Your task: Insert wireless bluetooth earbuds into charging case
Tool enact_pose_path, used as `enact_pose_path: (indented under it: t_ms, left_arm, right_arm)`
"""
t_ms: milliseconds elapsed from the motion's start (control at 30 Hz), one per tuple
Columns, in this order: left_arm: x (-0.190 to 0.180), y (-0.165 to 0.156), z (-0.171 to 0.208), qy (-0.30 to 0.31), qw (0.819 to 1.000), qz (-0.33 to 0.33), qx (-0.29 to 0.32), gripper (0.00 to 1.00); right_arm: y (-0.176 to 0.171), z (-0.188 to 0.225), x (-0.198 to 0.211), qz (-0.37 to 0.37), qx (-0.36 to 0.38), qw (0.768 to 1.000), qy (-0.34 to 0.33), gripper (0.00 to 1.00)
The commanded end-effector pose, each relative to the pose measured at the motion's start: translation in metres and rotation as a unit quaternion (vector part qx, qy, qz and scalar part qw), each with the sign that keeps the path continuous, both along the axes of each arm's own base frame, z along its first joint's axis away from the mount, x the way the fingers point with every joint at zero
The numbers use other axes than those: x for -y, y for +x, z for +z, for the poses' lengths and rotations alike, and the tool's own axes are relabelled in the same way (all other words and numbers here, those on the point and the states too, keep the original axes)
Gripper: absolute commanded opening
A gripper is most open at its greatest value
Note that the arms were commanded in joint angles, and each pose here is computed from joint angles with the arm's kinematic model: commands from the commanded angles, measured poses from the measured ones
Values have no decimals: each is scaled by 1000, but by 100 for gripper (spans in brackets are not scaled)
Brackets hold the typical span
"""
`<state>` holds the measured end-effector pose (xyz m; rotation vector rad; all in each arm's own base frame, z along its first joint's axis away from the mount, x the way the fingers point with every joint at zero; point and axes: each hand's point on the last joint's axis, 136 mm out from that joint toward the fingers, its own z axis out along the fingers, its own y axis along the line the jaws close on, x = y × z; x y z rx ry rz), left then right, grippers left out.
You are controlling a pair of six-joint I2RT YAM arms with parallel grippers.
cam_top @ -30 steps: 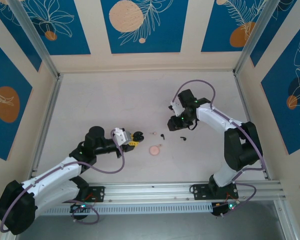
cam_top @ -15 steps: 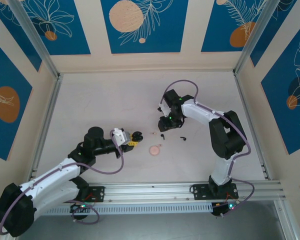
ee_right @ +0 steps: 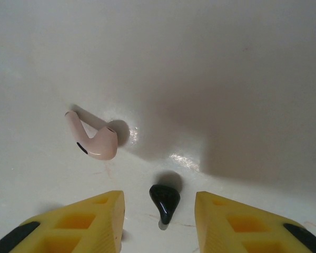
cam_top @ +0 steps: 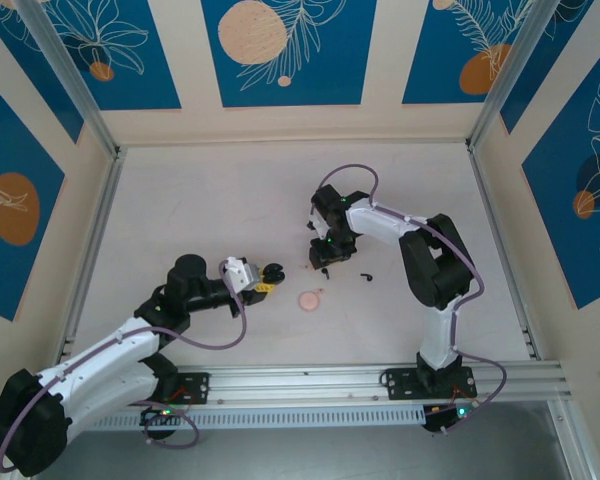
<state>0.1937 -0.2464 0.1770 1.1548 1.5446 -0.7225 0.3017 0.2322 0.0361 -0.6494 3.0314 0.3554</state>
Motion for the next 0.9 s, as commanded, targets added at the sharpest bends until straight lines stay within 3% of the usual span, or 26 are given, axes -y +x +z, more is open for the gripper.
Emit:
enact_pose_path:
  t_ms: [0, 867]
  left_arm:
    - [-1, -3, -3, 4, 1000, 0, -3, 15]
    - [-2, -3, -4, 5, 1000, 2, -5, 15]
  right_arm:
    - [0, 1, -2, -4, -7, 1000, -13, 40]
    - [-14, -15, 6, 0, -24, 997, -67, 36]
